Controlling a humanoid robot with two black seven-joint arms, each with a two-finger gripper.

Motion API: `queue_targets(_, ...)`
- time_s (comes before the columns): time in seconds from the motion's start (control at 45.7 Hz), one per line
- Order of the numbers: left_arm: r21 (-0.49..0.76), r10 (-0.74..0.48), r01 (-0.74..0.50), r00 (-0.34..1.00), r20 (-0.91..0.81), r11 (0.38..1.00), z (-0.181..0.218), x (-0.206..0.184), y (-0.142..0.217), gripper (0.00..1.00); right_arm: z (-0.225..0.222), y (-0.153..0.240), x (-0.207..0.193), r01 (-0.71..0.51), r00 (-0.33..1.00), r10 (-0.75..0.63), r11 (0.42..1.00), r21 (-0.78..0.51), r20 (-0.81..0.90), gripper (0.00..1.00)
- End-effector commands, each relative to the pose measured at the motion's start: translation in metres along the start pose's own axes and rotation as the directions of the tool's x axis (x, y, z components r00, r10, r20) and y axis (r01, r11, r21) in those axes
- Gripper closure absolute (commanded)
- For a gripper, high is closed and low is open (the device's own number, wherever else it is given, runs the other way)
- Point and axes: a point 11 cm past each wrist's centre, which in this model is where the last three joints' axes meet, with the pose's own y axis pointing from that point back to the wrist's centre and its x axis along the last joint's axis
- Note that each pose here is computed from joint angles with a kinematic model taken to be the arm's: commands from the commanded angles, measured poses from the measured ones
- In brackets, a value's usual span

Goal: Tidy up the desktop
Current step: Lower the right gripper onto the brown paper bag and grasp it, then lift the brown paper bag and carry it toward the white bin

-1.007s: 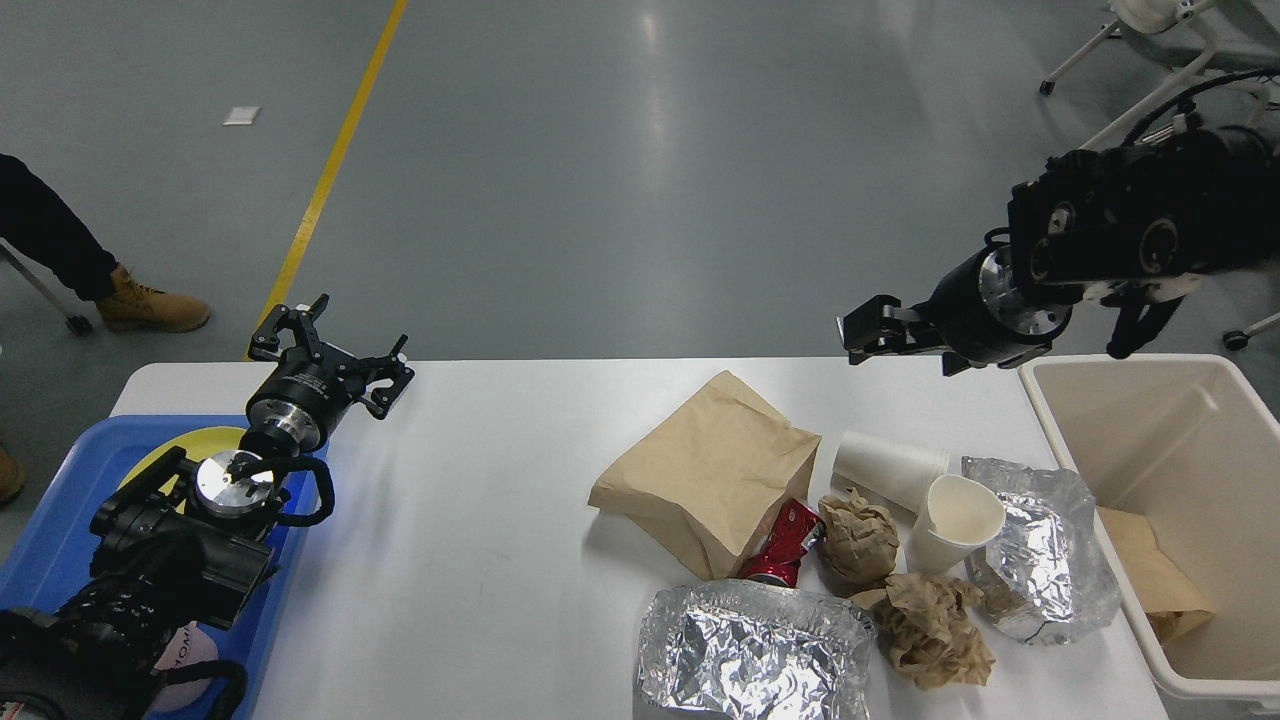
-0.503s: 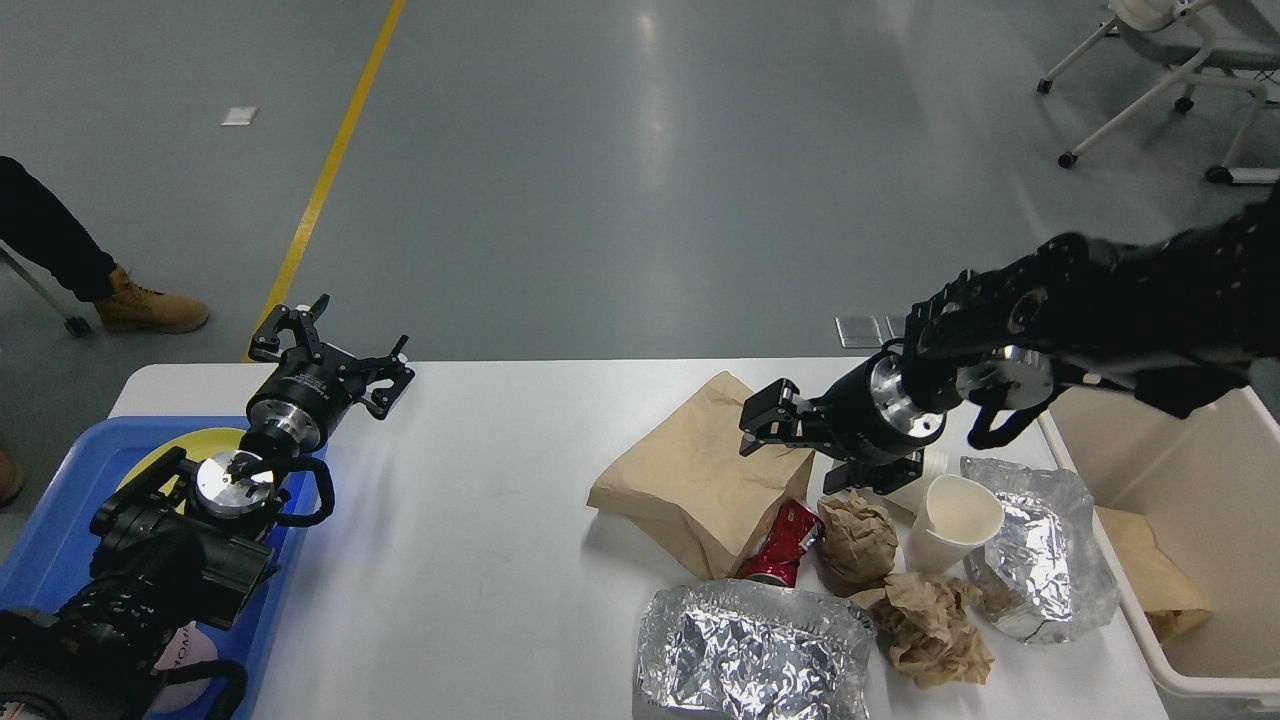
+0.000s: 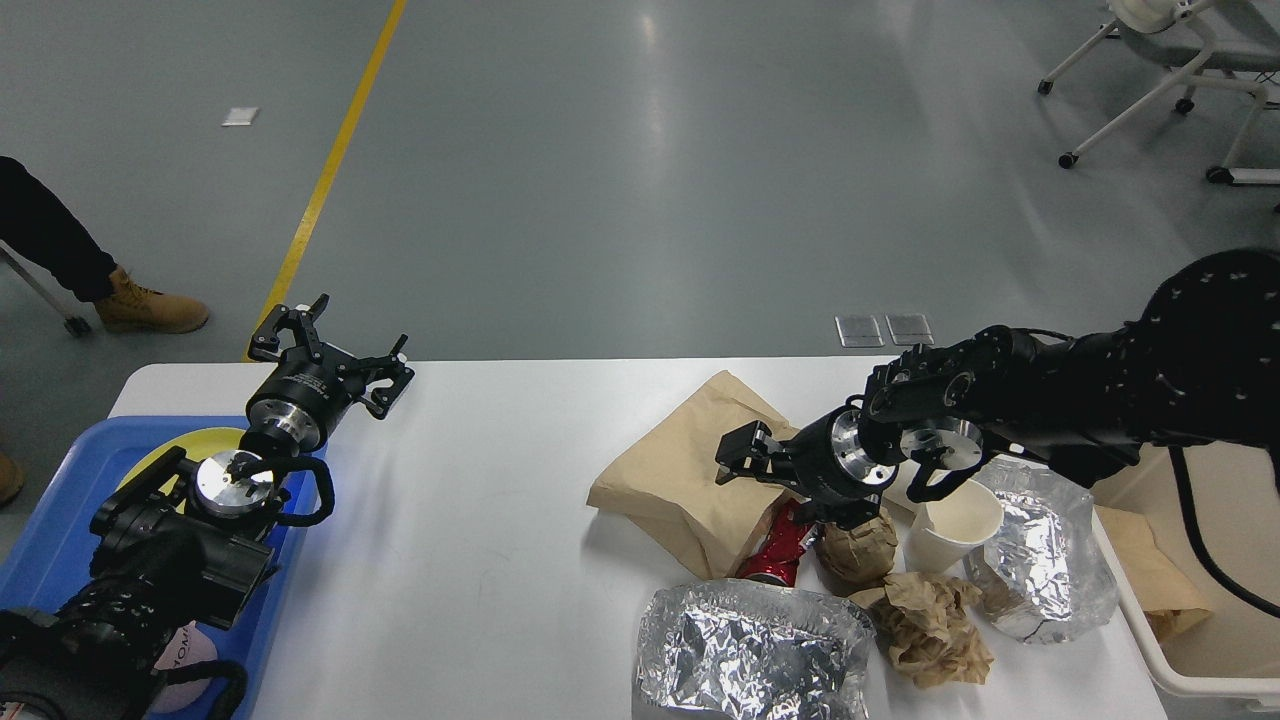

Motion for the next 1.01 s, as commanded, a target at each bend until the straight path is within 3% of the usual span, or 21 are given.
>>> queue_targets(0.0,0.0,0.0,0.0,1.0,0.0,1.0,0.0,0.0,0.0,0.04,0.011,-0.015,0.0,-0.052,0.998,0.051,0.998,-0.021,-0.043,0.0)
queue_targets(0.175,0.0,0.0,0.0,1.0,0.0,1.0,0.0,0.0,0.0,0.04,0.015,-0.03,-0.013,-0.063,0.985,0.055,0.997,-0.043,-0.166,0.0)
queue_targets(0.328,0.0,0.0,0.0,1.0,0.0,1.0,0.0,0.0,0.0,0.04,0.014,-0.034,-0.018,-0.055,0.984,0.048,0.998,-0.034,-0.17,0.01)
queue_targets(0.372,0.0,0.0,0.0,1.0,0.0,1.0,0.0,0.0,0.0,0.04,0.015,-0.035,-0.019,-0.053,0.985,0.047,0.998,-0.037,-0.167,0.21)
queue_targets(0.438,0.0,-0.002,0.002,1.0,0.0,1.0,0.0,0.0,0.0,0.04,0.015,-0.034,-0.023,-0.025,0.985,0.017,0.999,-0.047,-0.17,0.75)
queue_targets(0.482,0.0,0.0,0.0,1.0,0.0,1.0,0.0,0.0,0.0,0.04,0.016,-0.033,-0.025,0.002,0.986,-0.012,0.998,-0.063,-0.167,0.99)
queue_targets(0.985,0.0,0.0,0.0,1.0,0.0,1.0,0.0,0.0,0.0,0.04,-0.041,0.004,-0.004,0.07,0.972,-0.072,0.997,-0.015,-0.225,1.0)
